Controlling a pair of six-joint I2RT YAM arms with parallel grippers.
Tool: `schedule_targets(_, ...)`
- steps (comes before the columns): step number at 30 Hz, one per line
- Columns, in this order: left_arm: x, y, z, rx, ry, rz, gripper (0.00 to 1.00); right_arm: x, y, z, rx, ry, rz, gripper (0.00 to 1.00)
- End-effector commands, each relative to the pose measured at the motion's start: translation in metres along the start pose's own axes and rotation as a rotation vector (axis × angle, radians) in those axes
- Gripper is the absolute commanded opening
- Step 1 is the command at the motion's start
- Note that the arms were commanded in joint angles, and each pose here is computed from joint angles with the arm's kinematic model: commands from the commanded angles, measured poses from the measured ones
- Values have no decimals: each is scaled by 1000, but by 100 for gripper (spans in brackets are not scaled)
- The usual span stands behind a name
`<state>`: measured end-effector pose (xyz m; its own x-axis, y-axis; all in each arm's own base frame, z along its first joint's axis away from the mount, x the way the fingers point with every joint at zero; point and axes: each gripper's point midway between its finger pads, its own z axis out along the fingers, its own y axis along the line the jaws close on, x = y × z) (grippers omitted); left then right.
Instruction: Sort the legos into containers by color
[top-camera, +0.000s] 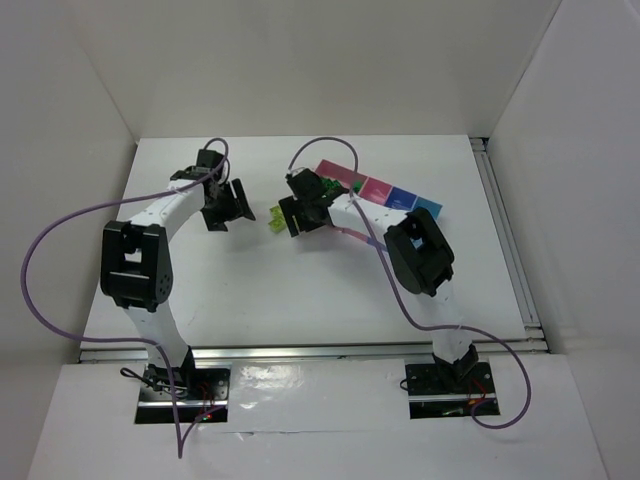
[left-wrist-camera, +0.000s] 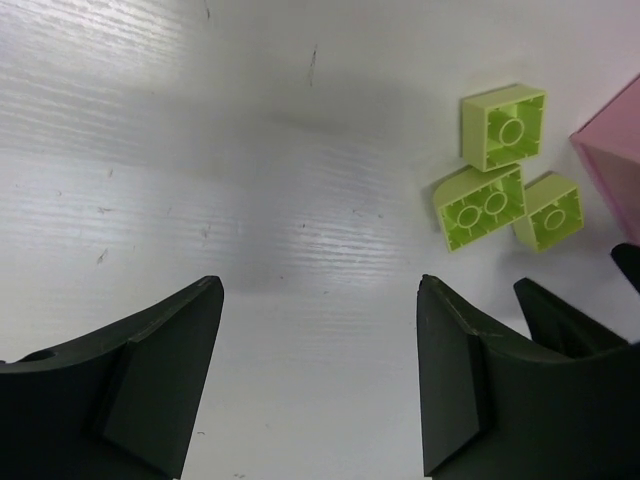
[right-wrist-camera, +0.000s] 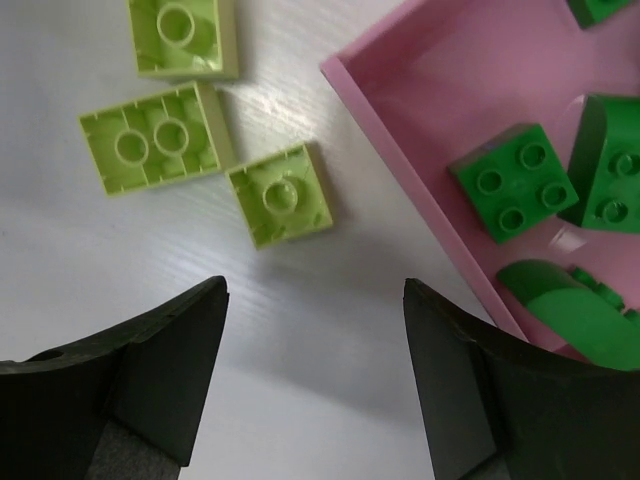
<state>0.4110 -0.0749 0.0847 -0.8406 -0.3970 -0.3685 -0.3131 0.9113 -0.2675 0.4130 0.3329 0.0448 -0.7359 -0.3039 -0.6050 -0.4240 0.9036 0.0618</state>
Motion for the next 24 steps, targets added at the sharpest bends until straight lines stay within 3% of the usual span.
schedule_targets(1, -1, 2, -9, 31, -13, -23, 81, -36, -5, 16, 46, -114, -12, 78)
schedule_targets(9, -2, -1, -10, 60, -8, -20, 79, -38, 17, 42, -9, -125, -54, 72)
schedule_targets(13, 1, 1, -8, 56, -1, -12, 79, -40, 20, 36, 24, -167, -63, 53)
schedule_targets(14, 1, 1, -8, 56, -1, -12, 79, -43, 20, 30, 20, -185, -60, 44)
schedule_targets(18, -2, 4, -12, 57, -13, -10, 79, -57, 9, -27, 41, -270, -31, 23)
schedule_targets(20, -1, 1, -12, 76, -3, 0, 79, -73, 6, -72, 35, -345, -4, 22)
schedule_targets(21, 0, -1, -13, 84, 1, 0, 79, -56, -8, -76, 67, -323, 29, 22)
schedule_targets(24, 3, -11, -14, 107, 3, 54, 81, -59, -36, -124, 100, -395, 121, 22)
